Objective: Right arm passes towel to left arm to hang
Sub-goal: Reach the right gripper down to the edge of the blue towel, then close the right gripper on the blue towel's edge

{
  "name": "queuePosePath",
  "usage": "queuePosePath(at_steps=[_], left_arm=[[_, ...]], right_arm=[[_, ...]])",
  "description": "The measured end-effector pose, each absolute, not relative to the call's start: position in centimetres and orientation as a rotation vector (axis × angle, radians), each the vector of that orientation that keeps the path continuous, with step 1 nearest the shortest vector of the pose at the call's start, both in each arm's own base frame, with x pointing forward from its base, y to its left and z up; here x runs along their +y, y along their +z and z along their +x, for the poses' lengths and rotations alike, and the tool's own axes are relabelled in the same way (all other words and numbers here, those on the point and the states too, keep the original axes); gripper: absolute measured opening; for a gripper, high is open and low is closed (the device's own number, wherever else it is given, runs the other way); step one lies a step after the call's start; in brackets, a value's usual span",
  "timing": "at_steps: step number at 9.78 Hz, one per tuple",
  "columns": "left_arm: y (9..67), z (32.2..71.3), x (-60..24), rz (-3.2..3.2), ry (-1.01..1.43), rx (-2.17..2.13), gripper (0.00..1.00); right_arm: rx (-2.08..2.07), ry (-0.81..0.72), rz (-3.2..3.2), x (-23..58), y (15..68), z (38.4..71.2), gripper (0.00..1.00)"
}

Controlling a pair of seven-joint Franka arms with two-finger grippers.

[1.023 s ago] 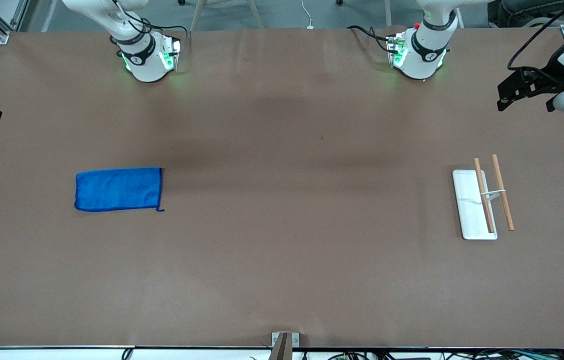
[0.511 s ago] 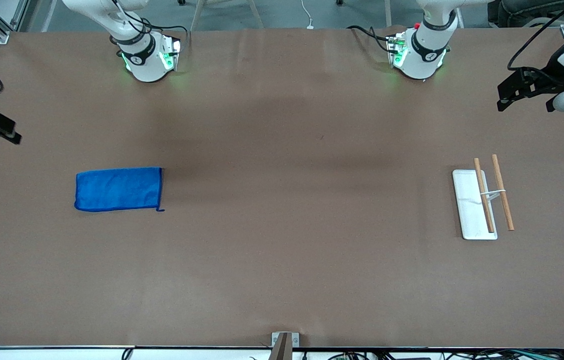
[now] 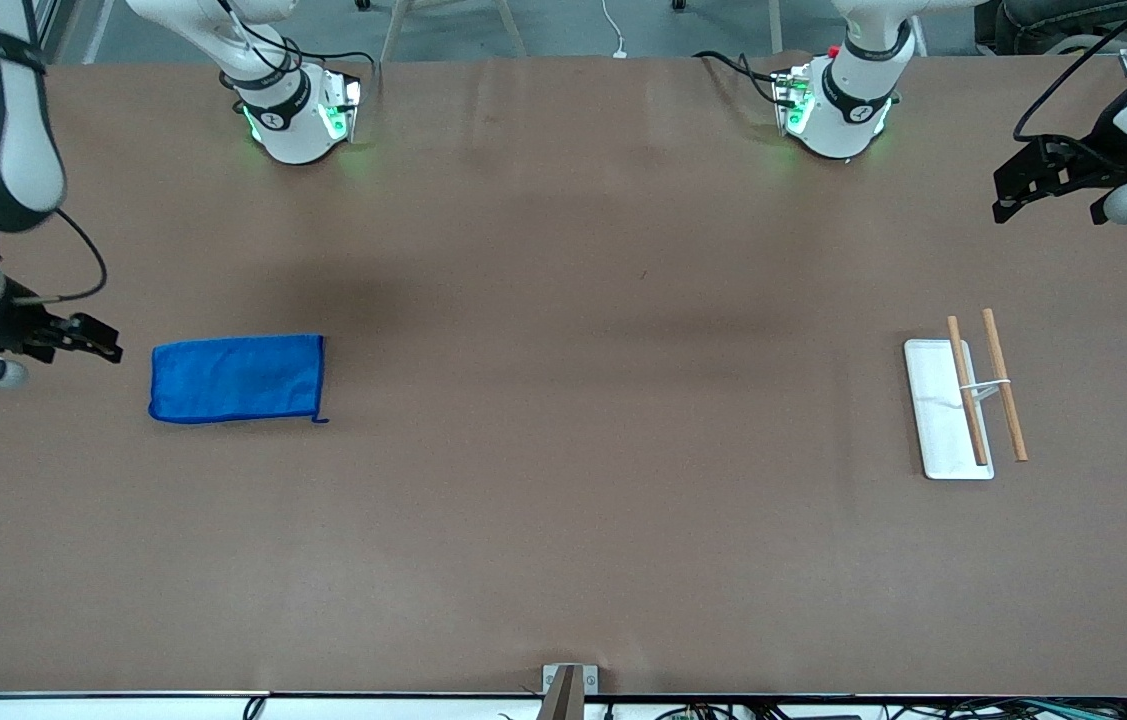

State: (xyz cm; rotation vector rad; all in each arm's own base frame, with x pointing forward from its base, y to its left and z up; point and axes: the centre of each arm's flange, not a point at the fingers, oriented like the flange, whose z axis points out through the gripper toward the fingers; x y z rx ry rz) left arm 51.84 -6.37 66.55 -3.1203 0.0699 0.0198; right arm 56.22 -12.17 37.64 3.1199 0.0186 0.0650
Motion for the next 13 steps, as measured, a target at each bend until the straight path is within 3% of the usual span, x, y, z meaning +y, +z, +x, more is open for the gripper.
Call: queuePosePath(at_steps=[2,7,13], left_arm=[[66.5,51.9,-6.4,-3.12,0.02,0.071,1.0],[66.5,51.9,-6.6,-3.12,0.021,0.077,1.0],[66.5,51.9,-6.7,-3.12,0.021,0.078,1.0]], right_arm=[[0.032,-0.028,3.109,-14.6,28.9,55.4,0.96],[0.082,-0.091,3.085,-13.4,17.2,54.7,0.94],[0.113,-0.099,3.087,-12.3,16.6,54.9,0.83]])
